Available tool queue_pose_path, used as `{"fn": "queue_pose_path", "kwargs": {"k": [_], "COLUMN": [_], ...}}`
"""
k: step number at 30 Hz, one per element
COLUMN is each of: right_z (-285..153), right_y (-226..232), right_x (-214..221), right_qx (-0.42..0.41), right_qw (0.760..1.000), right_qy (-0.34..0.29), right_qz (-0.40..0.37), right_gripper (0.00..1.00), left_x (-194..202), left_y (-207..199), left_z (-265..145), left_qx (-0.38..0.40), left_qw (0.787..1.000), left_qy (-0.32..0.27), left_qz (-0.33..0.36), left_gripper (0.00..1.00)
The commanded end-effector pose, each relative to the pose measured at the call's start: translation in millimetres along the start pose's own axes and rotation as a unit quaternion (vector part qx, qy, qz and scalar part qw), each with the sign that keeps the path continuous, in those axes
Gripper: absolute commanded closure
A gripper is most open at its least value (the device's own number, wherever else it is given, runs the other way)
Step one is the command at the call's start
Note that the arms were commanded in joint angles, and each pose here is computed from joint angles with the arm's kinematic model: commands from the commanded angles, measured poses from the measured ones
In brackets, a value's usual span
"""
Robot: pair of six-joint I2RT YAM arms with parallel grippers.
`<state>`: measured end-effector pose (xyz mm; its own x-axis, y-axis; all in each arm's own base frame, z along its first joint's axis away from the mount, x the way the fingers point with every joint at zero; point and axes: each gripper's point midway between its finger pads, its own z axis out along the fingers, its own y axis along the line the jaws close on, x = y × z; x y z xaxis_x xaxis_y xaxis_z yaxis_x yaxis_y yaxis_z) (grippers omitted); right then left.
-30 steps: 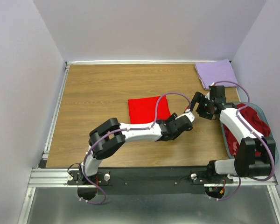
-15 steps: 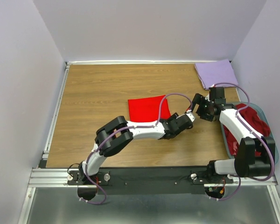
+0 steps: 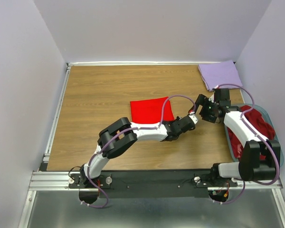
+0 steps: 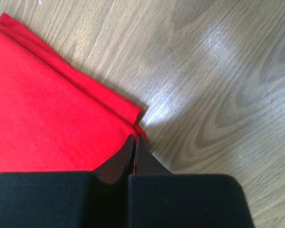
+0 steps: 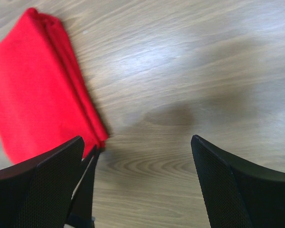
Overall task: Fold and stack the t-shirts
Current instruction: Neatly place the folded tshirt to the corner
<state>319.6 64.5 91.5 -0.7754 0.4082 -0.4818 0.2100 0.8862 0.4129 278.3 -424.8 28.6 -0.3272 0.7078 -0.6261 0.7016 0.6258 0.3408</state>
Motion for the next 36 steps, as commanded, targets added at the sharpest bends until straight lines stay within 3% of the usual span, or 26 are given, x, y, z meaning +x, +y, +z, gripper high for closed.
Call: {"fn": "queue_pose_path", "kwargs": {"k": [1, 8, 18, 23, 25, 27, 28, 31, 34, 36], "right_z": [5.4, 20.9, 48.1, 59.7, 64.0, 64.3, 63.8, 67.2, 68.5, 72.9], "right_y": [20.0, 66.0, 104.6, 126.4, 127.8, 127.7, 130.0, 125.0, 121.2, 117.0], "right_x": [17.9, 31.7, 66.1, 89.8, 93.3, 94.4, 89.5, 85.1, 78.7, 70.7], "right_qx": [-0.071, -0.225, -0.310, -0.320, -0.319, -0.319, -0.320, -0.299, -0.276, -0.254], "right_qw": [0.997, 0.968, 0.935, 0.929, 0.929, 0.929, 0.930, 0.940, 0.949, 0.957], "right_qy": [0.039, 0.077, 0.134, 0.168, 0.174, 0.176, 0.171, 0.161, 0.151, 0.141], "right_qz": [0.011, 0.084, 0.109, 0.081, 0.074, 0.068, 0.060, 0.020, 0.002, -0.024], "right_gripper": [0.00, 0.01, 0.04, 0.20, 0.33, 0.49, 0.65, 0.97, 1.00, 1.00], "left_x": [-12.3, -48.2, -56.4, -59.0, -60.4, -62.6, -66.0, -81.1, -99.8, -110.9], "left_y": [9.6, 25.1, 25.2, 22.1, 18.4, 14.8, 13.1, 20.6, 37.2, 62.7], "left_z": [-15.4, -55.8, -61.6, -61.6, -62.9, -65.3, -67.8, -82.1, -102.0, -116.9], "left_qx": [0.011, 0.022, 0.031, 0.039, 0.050, 0.061, 0.069, 0.071, 0.075, 0.070], "left_qw": [0.999, 0.994, 0.992, 0.990, 0.989, 0.988, 0.987, 0.984, 0.979, 0.973], "left_qy": [-0.027, -0.088, -0.099, -0.104, -0.106, -0.110, -0.112, -0.126, -0.146, -0.162], "left_qz": [-0.030, -0.068, -0.077, -0.084, -0.088, -0.087, -0.088, -0.101, -0.122, -0.146], "left_gripper": [1.00, 1.00, 1.00, 1.00, 0.99, 0.87, 0.70, 0.43, 0.27, 0.25]}}
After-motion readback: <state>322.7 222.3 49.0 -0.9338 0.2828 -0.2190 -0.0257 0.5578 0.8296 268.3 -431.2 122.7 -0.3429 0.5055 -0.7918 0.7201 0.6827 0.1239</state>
